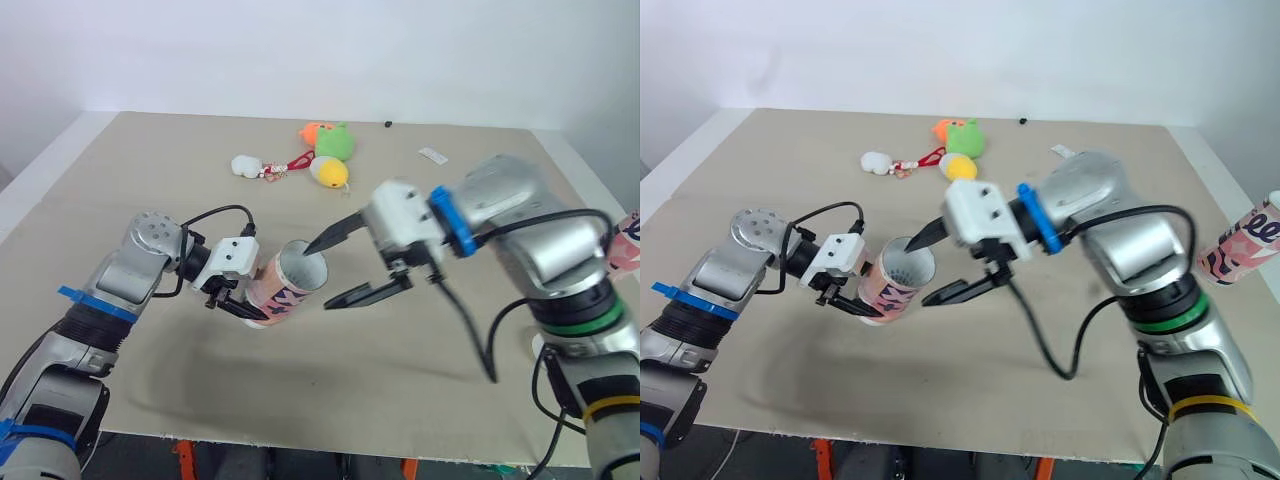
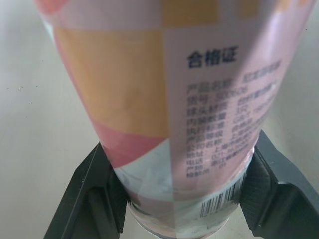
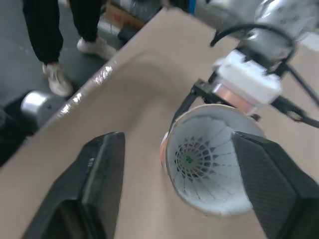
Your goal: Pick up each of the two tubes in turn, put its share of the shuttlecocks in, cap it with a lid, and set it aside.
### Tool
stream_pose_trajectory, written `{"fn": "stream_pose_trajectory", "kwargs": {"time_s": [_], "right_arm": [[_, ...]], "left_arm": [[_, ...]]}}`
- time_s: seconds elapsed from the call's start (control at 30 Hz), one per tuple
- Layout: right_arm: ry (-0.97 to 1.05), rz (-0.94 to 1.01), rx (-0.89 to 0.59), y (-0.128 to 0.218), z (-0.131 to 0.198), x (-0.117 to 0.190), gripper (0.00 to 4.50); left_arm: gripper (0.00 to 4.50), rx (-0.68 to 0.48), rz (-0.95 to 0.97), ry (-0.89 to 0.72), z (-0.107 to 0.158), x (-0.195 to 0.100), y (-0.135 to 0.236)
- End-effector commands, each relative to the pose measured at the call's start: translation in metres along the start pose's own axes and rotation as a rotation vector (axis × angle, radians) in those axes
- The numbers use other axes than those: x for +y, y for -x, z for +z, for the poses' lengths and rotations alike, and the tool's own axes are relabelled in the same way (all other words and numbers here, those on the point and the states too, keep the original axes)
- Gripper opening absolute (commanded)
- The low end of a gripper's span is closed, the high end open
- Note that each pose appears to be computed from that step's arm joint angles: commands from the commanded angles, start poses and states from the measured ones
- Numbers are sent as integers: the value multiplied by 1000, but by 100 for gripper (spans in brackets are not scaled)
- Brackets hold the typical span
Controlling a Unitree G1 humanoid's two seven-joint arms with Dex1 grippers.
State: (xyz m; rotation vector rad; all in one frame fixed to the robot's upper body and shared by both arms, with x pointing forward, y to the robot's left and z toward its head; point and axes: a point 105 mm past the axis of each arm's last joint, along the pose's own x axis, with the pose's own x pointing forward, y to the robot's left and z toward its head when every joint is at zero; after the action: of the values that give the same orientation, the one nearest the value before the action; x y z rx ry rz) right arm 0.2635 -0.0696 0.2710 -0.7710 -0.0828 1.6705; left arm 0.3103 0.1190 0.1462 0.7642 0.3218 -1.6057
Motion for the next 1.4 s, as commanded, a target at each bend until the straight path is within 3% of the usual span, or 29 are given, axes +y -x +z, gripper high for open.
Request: {"fn": "stream_pose_trajectory", "kwargs": {"time_s": [0.03, 0.27, 0.47, 0.77, 1.03, 1.17, 1.2, 1.37, 1.4], "right_arm": [[-127, -251, 55, 57, -24, -5, 361], [-436, -779, 343, 136, -130, 11, 361], [-624, -997, 460, 168, -191, 49, 361], [-745, -1228, 529, 195, -241, 45, 361], [-780, -1343, 537, 202, -262, 18, 361], [-766, -1393, 556, 202, -265, 2, 250], [-757, -1389, 556, 202, -265, 0, 196], [-708, -1352, 515, 199, -256, -9, 11], [-676, -1333, 487, 198, -248, -14, 11]], "left_arm": [[247, 10, -1, 11, -4, -3, -2], [247, 10, -4, 19, -6, -7, -2], [247, 11, -13, 14, -5, -6, -4], [247, 16, -14, 6, -5, -6, -3], [247, 18, -10, 10, -6, -8, -2], [247, 18, -6, 8, -5, -7, -2], [247, 18, -5, 9, -5, -7, -2], [247, 18, 3, 17, -6, -9, -1], [247, 19, 4, 19, -6, -9, 0]]}}
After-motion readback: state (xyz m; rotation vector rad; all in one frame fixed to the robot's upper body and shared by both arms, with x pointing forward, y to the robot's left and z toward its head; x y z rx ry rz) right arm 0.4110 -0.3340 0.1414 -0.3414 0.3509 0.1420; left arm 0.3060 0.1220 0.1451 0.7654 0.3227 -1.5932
